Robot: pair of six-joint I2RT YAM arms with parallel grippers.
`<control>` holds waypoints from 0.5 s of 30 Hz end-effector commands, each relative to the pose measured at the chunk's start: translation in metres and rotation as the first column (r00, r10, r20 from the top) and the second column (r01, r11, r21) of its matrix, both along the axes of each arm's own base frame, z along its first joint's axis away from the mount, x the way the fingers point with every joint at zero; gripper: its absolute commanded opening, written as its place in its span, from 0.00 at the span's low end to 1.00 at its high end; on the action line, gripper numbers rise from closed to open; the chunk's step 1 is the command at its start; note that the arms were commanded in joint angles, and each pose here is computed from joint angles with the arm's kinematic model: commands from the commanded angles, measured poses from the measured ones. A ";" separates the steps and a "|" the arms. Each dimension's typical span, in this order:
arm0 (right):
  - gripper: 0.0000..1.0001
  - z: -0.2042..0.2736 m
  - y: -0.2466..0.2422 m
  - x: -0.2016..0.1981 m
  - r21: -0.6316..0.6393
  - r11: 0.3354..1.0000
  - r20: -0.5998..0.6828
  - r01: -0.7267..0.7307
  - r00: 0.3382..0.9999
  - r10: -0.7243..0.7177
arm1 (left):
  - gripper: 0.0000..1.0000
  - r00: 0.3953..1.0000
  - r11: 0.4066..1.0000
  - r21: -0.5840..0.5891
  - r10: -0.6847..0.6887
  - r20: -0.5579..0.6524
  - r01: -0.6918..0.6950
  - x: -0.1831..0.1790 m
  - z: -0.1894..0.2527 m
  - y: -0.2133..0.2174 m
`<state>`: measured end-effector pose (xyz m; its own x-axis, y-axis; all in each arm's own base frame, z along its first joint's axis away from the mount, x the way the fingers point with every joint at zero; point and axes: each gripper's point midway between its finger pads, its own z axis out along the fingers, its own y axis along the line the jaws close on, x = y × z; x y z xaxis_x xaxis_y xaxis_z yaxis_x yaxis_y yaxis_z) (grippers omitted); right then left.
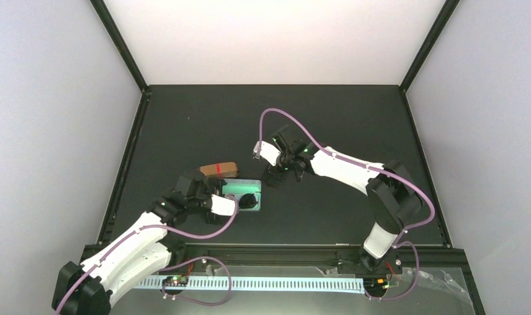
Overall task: Organize the sunglasses
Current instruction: Adjust the sunglasses in the sunglasses case.
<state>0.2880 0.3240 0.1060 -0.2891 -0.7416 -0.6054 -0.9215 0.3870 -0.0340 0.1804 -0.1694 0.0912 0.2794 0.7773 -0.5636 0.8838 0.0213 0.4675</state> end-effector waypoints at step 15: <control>1.00 -0.021 -0.006 0.006 -0.063 0.998 -0.013 0.020 1.000 -0.021 | 0.99 0.975 0.999 0.042 -0.004 0.221 -0.005 0.005 -0.003 -0.009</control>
